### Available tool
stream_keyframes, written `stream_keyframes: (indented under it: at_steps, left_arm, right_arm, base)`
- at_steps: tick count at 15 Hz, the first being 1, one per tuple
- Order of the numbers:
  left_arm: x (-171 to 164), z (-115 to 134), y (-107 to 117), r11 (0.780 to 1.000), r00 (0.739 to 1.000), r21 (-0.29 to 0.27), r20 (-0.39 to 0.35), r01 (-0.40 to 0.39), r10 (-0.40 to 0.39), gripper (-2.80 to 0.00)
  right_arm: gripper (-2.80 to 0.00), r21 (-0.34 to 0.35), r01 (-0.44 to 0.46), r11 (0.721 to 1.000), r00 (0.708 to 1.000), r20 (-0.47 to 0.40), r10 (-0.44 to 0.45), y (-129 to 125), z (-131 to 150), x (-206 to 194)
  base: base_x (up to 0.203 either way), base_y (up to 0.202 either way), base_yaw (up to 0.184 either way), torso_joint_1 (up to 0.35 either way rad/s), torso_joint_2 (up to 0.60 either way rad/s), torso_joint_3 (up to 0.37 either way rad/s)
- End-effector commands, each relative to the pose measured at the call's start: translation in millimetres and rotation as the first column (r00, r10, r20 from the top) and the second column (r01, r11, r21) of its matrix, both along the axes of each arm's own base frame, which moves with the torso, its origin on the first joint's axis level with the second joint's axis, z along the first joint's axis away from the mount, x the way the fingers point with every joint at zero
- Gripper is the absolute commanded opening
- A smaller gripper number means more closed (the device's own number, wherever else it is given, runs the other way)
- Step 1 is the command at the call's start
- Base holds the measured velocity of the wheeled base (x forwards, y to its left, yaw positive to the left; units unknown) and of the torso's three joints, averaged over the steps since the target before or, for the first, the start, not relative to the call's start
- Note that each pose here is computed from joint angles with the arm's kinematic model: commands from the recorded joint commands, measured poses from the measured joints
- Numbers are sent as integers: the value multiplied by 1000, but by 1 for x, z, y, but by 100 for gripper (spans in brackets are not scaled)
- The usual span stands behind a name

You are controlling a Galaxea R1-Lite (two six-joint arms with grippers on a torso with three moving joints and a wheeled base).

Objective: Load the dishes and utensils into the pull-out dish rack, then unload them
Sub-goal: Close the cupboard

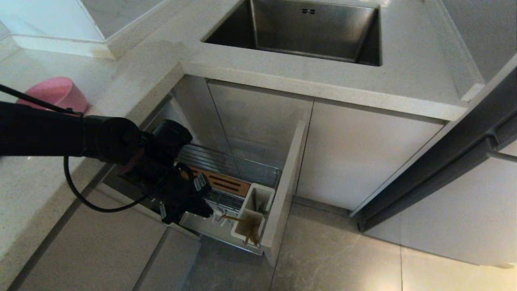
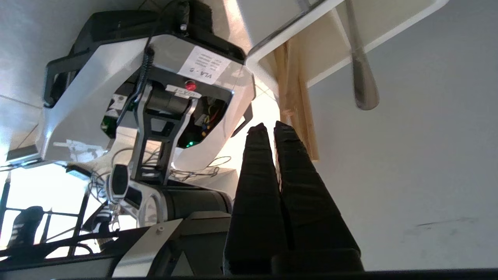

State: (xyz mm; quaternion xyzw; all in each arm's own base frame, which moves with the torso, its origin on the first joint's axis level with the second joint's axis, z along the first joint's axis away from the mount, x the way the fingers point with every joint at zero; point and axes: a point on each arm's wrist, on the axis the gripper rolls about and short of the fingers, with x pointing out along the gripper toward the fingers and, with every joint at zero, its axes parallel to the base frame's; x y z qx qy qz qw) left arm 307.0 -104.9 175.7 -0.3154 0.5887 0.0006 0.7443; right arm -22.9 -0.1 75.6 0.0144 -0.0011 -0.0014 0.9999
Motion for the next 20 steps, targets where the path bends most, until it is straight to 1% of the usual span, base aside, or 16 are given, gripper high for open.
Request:
stream_keyframes:
  at_steps: [1,4,13,16,17,18,20]
  left_arm:
    - [-4,2,0,1000,1000,2,10,-4,4,0]
    - [-6,5,-3,1000,999,19,33,-2,1,0]
    - [-9,3,-13,999,999,38,38,18,-20,0]
    - [-7,-2,-14,999,997,30,72,14,-16,0]
    - [-8,-4,-15,999,997,30,72,15,-17,0]
    - [-9,-4,-18,999,997,33,73,22,-25,0]
    - [-12,-6,-23,998,996,62,83,25,-30,0]
  right_arm:
    - [-280,0,0,1000,1000,1,0,0,0,0]
    - [-280,0,0,1000,1000,1,0,0,0,0]
    - [-280,0,0,1000,1000,1,0,0,0,0]
    - [-280,0,0,1000,1000,1,0,0,0,0]
    - [-280,0,0,1000,1000,1,0,0,0,0]
    - [-280,0,0,1000,1000,1,0,0,0,0]
    - [-280,0,0,1000,1000,1,0,0,0,0]
  base:
    - [0,0,0,0,0,0]
    - [0,0,0,0,0,0]
    - [0,0,0,0,0,0]
    - [0,0,0,0,0,0]
    - [0,0,0,0,0,0]
    - [0,0,0,0,0,0]
    - [0,0,0,0,0,0]
